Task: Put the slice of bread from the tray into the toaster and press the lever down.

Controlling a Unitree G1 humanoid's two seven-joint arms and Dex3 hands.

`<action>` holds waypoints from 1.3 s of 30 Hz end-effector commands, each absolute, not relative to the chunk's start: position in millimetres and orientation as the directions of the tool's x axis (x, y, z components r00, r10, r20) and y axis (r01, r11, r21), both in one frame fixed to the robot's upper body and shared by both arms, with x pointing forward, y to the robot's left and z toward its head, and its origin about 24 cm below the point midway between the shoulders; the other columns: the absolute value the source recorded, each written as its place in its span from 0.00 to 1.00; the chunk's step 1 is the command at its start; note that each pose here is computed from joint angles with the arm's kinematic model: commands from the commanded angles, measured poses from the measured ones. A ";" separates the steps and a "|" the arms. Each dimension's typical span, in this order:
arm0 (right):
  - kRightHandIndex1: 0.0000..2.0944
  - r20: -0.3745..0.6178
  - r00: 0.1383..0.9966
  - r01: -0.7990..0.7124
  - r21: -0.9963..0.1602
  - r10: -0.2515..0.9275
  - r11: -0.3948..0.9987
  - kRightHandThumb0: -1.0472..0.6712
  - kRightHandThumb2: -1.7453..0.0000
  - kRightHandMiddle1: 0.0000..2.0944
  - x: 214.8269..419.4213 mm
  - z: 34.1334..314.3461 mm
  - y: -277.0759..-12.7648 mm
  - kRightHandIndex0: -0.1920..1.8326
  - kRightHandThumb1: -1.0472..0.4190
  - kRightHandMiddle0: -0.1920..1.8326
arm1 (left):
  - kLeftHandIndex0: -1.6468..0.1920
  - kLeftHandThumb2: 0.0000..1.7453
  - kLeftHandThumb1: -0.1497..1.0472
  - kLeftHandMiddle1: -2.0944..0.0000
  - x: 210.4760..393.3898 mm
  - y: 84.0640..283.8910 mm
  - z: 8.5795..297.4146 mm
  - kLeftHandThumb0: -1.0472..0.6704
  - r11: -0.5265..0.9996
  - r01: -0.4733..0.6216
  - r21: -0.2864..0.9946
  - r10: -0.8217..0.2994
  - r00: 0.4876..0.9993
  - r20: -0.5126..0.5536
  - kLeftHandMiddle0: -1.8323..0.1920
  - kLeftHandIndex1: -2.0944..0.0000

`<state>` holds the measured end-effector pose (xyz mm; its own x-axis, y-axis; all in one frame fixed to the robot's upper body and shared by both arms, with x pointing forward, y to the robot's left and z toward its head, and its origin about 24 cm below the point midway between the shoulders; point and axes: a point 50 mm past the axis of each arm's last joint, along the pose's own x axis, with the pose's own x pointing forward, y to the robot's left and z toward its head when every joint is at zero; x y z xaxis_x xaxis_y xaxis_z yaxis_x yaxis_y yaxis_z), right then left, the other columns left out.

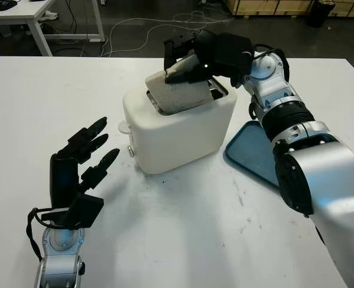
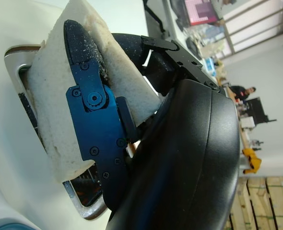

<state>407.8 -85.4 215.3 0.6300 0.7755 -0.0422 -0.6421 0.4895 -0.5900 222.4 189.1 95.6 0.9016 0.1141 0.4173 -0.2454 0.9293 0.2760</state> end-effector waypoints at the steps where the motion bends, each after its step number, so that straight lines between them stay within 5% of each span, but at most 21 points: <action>1: 0.76 -0.067 0.625 -0.645 -0.606 0.778 0.466 0.19 0.97 0.73 405.9 204.5 -91.7 0.63 0.09 0.56 | 0.53 0.07 0.89 1.00 220.4 189.6 95.4 0.40 0.930 -0.250 0.269 0.119 0.897 0.425 0.50 1.00; 18: 0.34 -0.069 0.626 -0.604 -0.674 0.777 0.426 0.19 1.00 0.19 405.3 220.6 -107.9 0.46 0.12 0.59 | 0.53 0.06 0.89 1.00 220.3 188.6 95.2 0.41 0.928 -0.254 0.274 0.121 0.898 0.423 0.49 1.00; 25: 0.31 -0.072 0.622 -0.585 -0.705 0.780 0.401 0.19 1.00 0.14 404.4 226.2 -107.1 0.41 0.13 0.58 | 0.53 0.06 0.89 1.00 220.8 188.3 95.7 0.41 0.931 -0.250 0.265 0.122 0.899 0.422 0.50 1.00; 32: 0.35 -0.040 0.595 -0.579 -0.713 0.803 0.394 0.25 1.00 0.13 402.3 228.7 -101.8 0.46 0.15 0.60 | 0.53 0.07 0.89 1.00 221.5 187.6 96.5 0.41 0.930 -0.251 0.269 0.115 0.894 0.433 0.50 1.00; 39: 0.35 -0.034 0.549 -0.549 -0.768 0.835 0.330 0.46 1.00 0.14 397.4 223.8 -86.3 0.59 0.22 0.67 | 0.53 0.06 0.89 1.00 221.9 187.1 96.8 0.42 0.930 -0.255 0.266 0.120 0.892 0.437 0.50 1.00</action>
